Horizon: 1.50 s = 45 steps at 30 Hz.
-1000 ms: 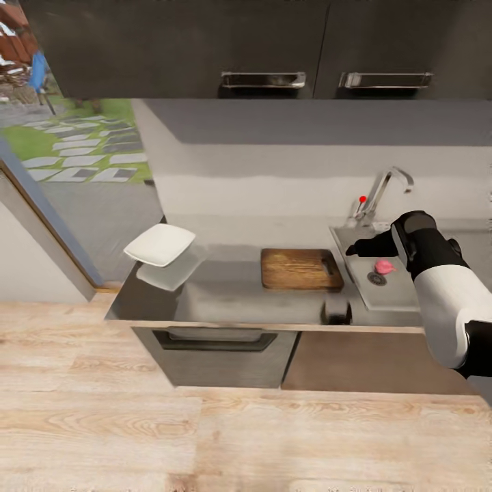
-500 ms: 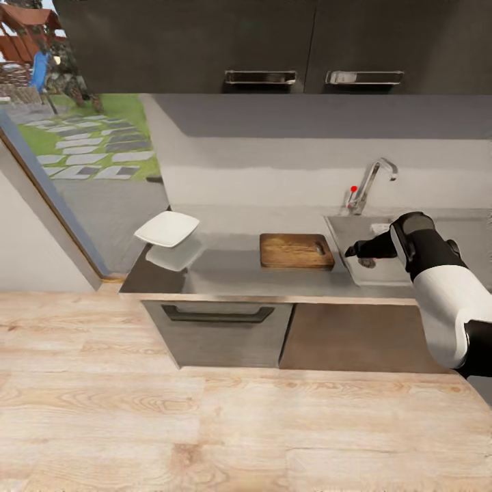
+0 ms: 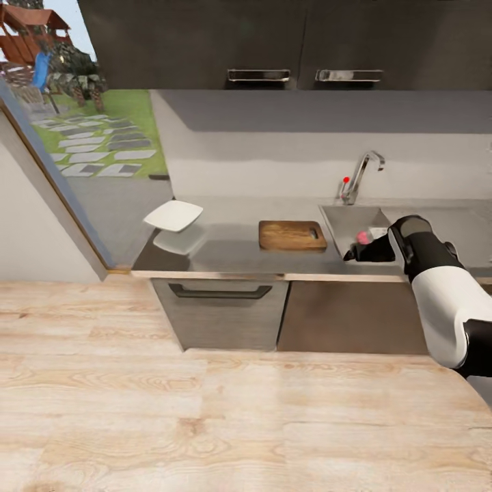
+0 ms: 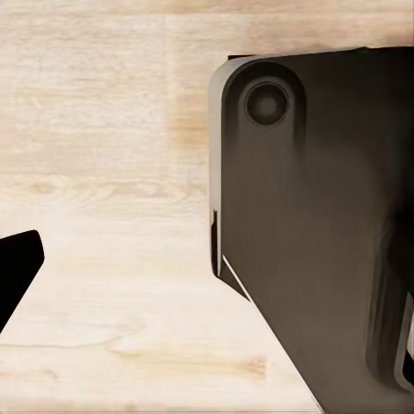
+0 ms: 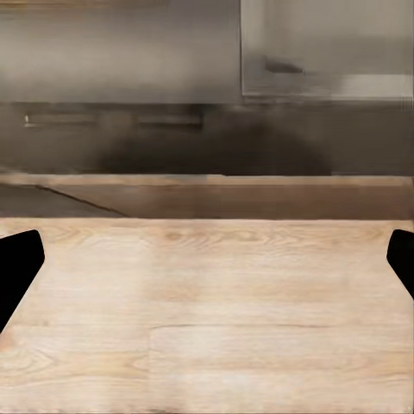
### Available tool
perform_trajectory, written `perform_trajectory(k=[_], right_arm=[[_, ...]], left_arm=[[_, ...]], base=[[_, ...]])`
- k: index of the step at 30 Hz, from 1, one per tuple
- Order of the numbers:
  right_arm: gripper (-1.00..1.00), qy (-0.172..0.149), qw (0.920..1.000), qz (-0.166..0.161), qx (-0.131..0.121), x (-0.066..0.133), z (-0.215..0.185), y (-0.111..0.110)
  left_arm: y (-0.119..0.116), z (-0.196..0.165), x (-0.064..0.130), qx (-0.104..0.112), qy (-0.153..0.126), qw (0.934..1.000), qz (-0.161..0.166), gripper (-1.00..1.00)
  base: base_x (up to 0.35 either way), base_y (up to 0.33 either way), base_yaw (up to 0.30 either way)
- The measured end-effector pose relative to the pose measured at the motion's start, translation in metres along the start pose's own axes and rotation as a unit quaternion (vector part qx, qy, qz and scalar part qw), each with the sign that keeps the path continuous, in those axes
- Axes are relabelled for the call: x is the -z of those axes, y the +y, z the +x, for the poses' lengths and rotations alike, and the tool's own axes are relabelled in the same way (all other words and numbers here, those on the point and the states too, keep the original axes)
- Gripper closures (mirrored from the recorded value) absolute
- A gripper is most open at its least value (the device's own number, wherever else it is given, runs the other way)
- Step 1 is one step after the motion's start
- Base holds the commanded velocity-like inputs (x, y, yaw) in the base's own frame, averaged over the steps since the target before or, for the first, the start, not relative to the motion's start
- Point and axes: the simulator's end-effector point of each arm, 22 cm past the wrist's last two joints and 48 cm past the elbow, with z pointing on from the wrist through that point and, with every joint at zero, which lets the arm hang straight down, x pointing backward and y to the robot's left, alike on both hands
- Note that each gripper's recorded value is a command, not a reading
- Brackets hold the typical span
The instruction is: In the kitchen, take the Vidalia onion out of the sink, dice it on the chopping board with the paring knife, put the diced onion into the bowl on the countertop, then place both the paring knife and the chopping board into the sink.
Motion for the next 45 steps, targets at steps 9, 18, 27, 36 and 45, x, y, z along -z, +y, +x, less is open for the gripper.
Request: perform_trajectory(k=[9,18,27,36,45], right_arm=[[-1.0,0.013,0.9999,-0.001,-0.001,-0.006,0.01,0.0],[-1.0,0.014,0.9994,-0.013,0.029,-0.047,0.043,0.005],[-1.0,-0.013,0.9956,-0.029,0.088,-0.12,0.159,0.017],[-1.0,-0.008,0.9903,-0.062,0.124,-0.153,0.358,0.037],[-1.0,-0.043,0.9902,-0.094,0.094,-0.12,0.534,0.079]], left_arm=[[0.0,0.0,0.0,0.0,0.0,1.0,0.0,-1.0],[0.0,0.0,0.0,0.0,0.0,1.0,0.0,-1.0],[0.001,0.0,0.0,0.0,0.0,1.0,-0.001,-1.0],[0.001,0.0,0.0,0.001,-0.001,1.0,-0.001,-1.0],[0.001,-0.005,-0.001,0.006,-0.005,1.0,-0.004,-1.0]], base=[[-0.293,0.0,0.0],[-0.257,0.0,0.0],[-0.023,0.0,0.0],[-0.001,0.0,0.0],[0.0,0.0,0.0]])
